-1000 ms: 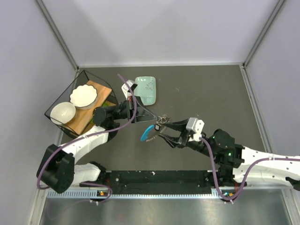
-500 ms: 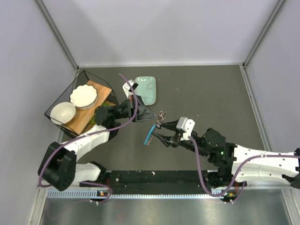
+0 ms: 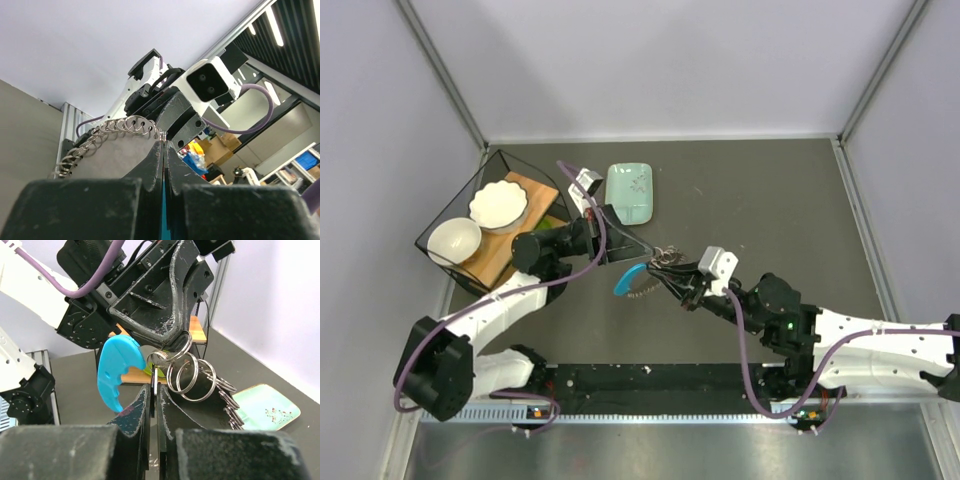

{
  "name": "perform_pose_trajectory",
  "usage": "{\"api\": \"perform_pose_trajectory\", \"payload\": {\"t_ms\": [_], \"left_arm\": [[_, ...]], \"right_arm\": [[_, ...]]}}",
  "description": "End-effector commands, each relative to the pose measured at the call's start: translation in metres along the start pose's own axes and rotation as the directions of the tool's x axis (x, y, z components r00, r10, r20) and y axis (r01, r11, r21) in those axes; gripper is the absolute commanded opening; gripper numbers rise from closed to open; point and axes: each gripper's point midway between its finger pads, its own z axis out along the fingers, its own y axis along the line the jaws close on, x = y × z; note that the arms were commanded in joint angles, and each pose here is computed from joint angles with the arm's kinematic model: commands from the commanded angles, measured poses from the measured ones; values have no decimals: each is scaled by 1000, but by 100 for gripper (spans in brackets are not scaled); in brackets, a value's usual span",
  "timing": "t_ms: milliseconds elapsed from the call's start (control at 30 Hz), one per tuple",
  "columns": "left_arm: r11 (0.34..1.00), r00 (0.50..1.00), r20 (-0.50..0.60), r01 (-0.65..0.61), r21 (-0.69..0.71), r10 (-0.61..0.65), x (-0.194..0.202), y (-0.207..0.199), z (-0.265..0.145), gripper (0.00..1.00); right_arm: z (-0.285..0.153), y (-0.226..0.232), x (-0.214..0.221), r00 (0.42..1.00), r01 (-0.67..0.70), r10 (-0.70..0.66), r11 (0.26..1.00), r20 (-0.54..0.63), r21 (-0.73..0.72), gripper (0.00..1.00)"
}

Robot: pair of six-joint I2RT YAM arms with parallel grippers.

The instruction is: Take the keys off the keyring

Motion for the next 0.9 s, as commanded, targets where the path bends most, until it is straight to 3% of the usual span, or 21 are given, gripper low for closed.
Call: {"api": "perform_pose_trajectory", "payload": {"t_ms": [0, 367, 633, 867], "left_arm": [[948, 956, 71, -291, 125, 284, -5, -43, -2, 0], [929, 926, 81, -367, -44, 369, -12, -19, -4, 0], [910, 908, 99, -394, -129, 407, -16, -13, -9, 0], [856, 878, 63, -442, -269, 474, -18, 9, -18, 0]], "right_arm": [[3, 0, -34, 995, -22, 21, 1000, 98, 6, 0], [6, 19, -32, 995, 3, 7, 995, 103, -100, 0], [13, 19, -30, 997, 14, -7, 996, 76, -93, 0], [12, 23, -34, 996, 23, -12, 993, 90, -118, 0]]}}
